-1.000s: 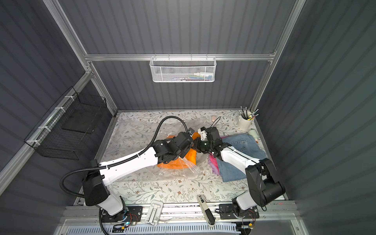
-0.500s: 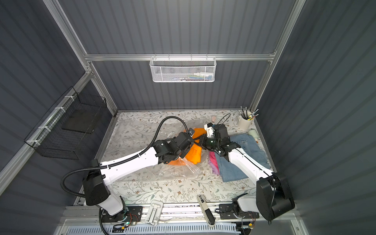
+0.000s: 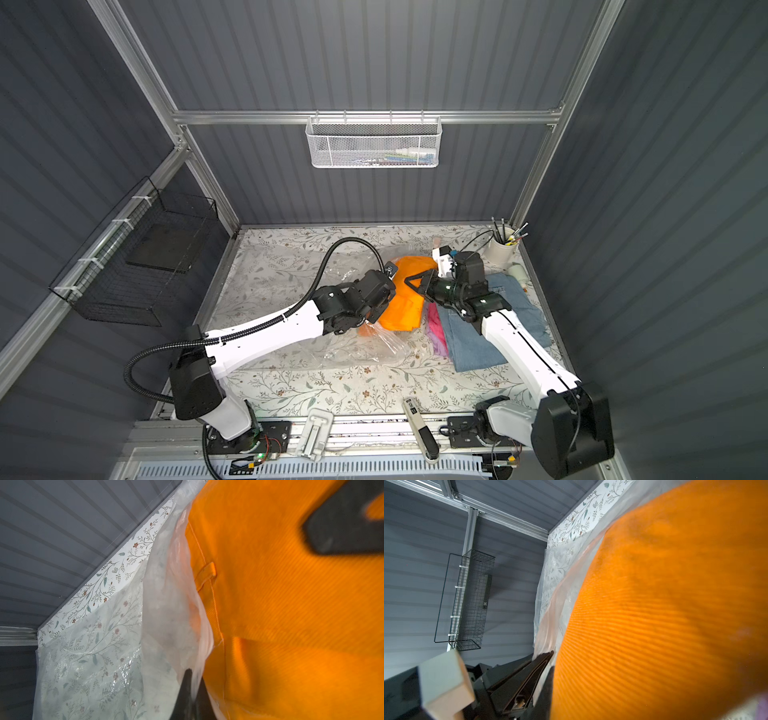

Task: Take the trousers out of the vacuum bag
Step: Take out the trousers from the vacuum bag, then place the trousers at the center of the board.

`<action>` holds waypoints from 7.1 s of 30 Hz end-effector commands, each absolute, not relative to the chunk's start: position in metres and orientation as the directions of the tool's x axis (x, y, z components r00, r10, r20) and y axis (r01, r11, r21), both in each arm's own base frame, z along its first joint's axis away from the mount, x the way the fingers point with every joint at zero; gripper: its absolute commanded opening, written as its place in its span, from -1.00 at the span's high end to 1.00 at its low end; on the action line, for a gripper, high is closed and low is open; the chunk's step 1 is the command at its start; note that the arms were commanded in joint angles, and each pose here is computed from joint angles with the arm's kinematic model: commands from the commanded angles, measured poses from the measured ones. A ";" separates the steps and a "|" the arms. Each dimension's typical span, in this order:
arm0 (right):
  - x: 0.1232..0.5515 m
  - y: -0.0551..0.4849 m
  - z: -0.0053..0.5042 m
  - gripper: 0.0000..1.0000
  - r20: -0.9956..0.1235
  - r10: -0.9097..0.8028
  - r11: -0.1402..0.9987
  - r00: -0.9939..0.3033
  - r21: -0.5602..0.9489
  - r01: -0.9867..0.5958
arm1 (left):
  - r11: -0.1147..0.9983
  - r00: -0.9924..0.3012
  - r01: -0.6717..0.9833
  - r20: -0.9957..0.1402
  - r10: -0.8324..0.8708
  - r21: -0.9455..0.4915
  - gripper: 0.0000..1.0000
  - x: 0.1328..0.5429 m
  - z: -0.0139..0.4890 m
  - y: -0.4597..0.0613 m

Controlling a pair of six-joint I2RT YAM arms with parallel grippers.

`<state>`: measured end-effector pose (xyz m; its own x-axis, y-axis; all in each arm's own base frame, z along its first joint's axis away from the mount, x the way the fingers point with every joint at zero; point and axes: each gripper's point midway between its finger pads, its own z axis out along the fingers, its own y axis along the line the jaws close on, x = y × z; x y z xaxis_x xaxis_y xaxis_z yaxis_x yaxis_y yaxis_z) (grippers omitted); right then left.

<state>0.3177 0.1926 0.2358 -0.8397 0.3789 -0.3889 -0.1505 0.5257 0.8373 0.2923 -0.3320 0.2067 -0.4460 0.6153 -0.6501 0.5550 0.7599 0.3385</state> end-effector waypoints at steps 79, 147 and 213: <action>0.327 -0.006 0.373 1.00 -0.666 0.732 0.679 -0.142 0.730 0.080 | 0.761 -0.472 0.539 -0.619 0.628 0.362 1.00 0.293 0.195 -0.321; 0.225 -0.015 0.202 0.97 -0.494 0.815 0.579 -0.303 0.690 0.434 | 0.737 -0.479 0.585 -0.588 0.651 0.339 1.00 0.291 0.174 -0.334; 0.158 -0.029 0.187 -0.98 -0.350 0.891 0.442 -0.290 0.517 0.733 | 0.717 -0.468 0.614 -0.580 0.666 0.329 1.00 0.294 0.164 -0.348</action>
<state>0.1691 -0.0262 0.1807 -0.3142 0.8825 -0.3499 0.7129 0.4627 0.5269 0.2900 -0.3433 0.1630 -0.4741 0.6635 -0.5788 0.6063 0.7227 0.3318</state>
